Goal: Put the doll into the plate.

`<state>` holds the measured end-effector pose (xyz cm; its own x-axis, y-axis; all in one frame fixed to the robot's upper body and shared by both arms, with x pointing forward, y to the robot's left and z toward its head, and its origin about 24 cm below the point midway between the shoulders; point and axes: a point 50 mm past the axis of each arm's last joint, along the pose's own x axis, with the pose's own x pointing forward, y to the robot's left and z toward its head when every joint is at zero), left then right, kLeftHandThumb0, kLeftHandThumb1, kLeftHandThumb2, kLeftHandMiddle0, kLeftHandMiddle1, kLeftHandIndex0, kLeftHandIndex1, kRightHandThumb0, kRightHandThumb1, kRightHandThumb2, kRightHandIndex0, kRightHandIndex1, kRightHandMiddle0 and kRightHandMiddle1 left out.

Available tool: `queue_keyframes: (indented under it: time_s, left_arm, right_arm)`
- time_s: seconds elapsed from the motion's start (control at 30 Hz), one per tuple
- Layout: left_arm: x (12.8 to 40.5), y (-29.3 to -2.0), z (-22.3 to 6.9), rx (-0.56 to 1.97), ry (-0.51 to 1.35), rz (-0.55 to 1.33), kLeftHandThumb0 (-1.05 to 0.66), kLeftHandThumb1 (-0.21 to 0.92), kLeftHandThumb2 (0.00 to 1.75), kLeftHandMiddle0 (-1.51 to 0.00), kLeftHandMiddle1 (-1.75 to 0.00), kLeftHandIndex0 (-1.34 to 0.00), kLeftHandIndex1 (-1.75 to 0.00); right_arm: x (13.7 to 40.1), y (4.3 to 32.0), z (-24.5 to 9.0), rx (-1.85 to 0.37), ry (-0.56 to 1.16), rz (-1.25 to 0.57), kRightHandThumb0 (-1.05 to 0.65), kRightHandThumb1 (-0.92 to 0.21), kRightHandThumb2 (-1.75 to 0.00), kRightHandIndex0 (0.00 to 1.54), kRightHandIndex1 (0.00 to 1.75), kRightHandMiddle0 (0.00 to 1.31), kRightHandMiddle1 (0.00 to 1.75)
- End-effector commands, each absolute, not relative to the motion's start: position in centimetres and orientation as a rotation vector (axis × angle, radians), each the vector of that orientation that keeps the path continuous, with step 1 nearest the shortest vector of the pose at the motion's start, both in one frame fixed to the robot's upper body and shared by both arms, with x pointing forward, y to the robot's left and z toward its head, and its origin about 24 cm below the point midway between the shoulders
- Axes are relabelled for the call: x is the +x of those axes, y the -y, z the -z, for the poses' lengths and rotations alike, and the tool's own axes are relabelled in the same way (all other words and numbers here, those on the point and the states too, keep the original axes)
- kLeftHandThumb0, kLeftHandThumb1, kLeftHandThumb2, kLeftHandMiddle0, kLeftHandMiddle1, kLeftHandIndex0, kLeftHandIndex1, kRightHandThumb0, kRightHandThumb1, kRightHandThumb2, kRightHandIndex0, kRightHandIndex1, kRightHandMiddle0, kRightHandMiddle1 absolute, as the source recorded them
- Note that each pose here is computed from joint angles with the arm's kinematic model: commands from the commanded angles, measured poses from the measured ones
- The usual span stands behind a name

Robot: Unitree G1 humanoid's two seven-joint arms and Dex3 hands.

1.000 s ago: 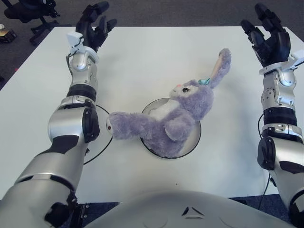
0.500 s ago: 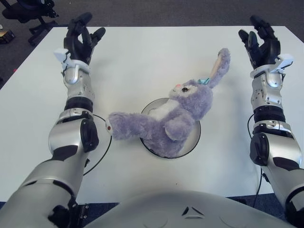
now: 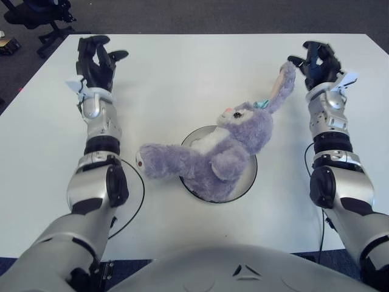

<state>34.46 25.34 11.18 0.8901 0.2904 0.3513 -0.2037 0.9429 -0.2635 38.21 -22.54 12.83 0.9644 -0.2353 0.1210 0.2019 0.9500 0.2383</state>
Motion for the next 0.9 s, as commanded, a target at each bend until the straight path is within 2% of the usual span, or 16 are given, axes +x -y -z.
queue_keyframes:
  time_s: [0.0, 0.13, 0.33, 0.37, 0.43, 0.6, 0.87]
  left_arm:
    - [33.3, -24.8, -10.8, -0.220, 0.385, -0.260, -0.35, 0.92, 0.50, -0.48, -1.75, -0.21, -1.75]
    - [32.5, -24.5, -10.8, -0.219, 0.379, -0.251, -0.35, 0.92, 0.50, -0.48, -1.75, -0.21, -1.75]
    - [32.2, -24.4, -11.0, -0.221, 0.366, -0.251, -0.35, 0.92, 0.50, -0.48, -1.75, -0.21, -1.75]
    - [31.5, -23.6, -10.8, -0.202, 0.391, -0.228, -0.35, 0.92, 0.50, -0.48, -1.75, -0.21, -1.75]
    - [30.6, -22.6, -10.6, -0.182, 0.422, -0.200, -0.35, 0.90, 0.53, -0.54, -1.75, -0.23, -1.75]
    - [29.9, -22.0, -10.3, -0.183, 0.439, -0.202, -0.35, 0.88, 0.57, -0.60, -1.75, -0.24, -1.75]
    - [29.6, -21.3, -10.0, -0.233, 0.392, -0.201, -0.35, 0.87, 0.58, -0.62, -1.75, -0.24, -1.75]
  right_arm:
    - [37.9, 22.5, -12.5, 0.204, 0.163, 0.235, -0.01, -0.77, -0.70, 0.37, 1.58, 0.18, 1.74]
    - [37.8, 22.6, -12.4, 0.206, 0.172, 0.238, -0.01, -0.71, -0.80, 0.38, 1.63, 0.18, 1.75]
    - [37.7, 22.5, -12.4, 0.206, 0.174, 0.238, -0.01, -0.69, -0.83, 0.38, 1.64, 0.18, 1.75]
    - [37.1, 22.7, -12.0, 0.200, 0.235, 0.254, -0.01, -0.69, -0.83, 0.38, 1.64, 0.18, 1.75]
    - [36.1, 22.9, -11.6, 0.191, 0.314, 0.274, -0.01, -0.62, -0.91, 0.44, 1.61, 0.24, 1.75]
    - [35.4, 22.7, -11.2, 0.174, 0.367, 0.273, -0.01, -0.53, -1.01, 0.49, 1.59, 0.31, 1.75]
    - [35.1, 22.5, -11.3, 0.129, 0.425, 0.257, -0.01, -0.48, -1.07, 0.52, 1.59, 0.34, 1.75]
